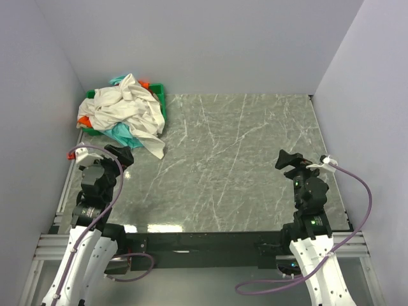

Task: Fold and stack the t-shirts
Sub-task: Grab the tshirt from the pile

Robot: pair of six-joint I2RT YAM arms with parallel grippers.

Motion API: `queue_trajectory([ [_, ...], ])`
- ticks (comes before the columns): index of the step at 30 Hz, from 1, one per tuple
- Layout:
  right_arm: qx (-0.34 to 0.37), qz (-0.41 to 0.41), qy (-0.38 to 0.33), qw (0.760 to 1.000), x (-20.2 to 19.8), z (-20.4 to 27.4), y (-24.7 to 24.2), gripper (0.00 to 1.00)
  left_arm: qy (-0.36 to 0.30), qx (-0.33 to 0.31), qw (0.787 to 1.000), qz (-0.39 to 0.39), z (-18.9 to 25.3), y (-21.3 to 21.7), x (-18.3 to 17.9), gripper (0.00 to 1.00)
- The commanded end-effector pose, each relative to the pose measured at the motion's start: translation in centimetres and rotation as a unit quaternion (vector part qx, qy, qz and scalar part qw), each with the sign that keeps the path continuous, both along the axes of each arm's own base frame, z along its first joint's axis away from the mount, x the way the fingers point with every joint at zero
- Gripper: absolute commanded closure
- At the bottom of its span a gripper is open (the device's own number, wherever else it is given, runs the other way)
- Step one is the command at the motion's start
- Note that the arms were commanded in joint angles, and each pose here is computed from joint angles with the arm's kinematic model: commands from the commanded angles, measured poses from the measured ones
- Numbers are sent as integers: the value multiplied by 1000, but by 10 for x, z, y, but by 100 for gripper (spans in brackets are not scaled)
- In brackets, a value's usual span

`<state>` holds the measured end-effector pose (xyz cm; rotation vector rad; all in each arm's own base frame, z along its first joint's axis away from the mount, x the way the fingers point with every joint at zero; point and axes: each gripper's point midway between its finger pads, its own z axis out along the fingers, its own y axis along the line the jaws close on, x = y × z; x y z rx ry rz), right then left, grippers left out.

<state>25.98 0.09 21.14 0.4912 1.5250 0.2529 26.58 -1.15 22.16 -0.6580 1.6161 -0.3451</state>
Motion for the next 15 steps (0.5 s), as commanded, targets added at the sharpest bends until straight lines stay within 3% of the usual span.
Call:
queue_trajectory([
  [1,4,-9,-27,1000,-4,26,-3,7,-12,-1,1000,-4,14,-2,1,1],
  [8,5,-14,-17,1000,-2,24,-4,7,10,22,1000,1,14,1,10,1],
  [15,7,-15,-9,1000,0,22,-4,7,28,62,997,25,32,9,46,3],
])
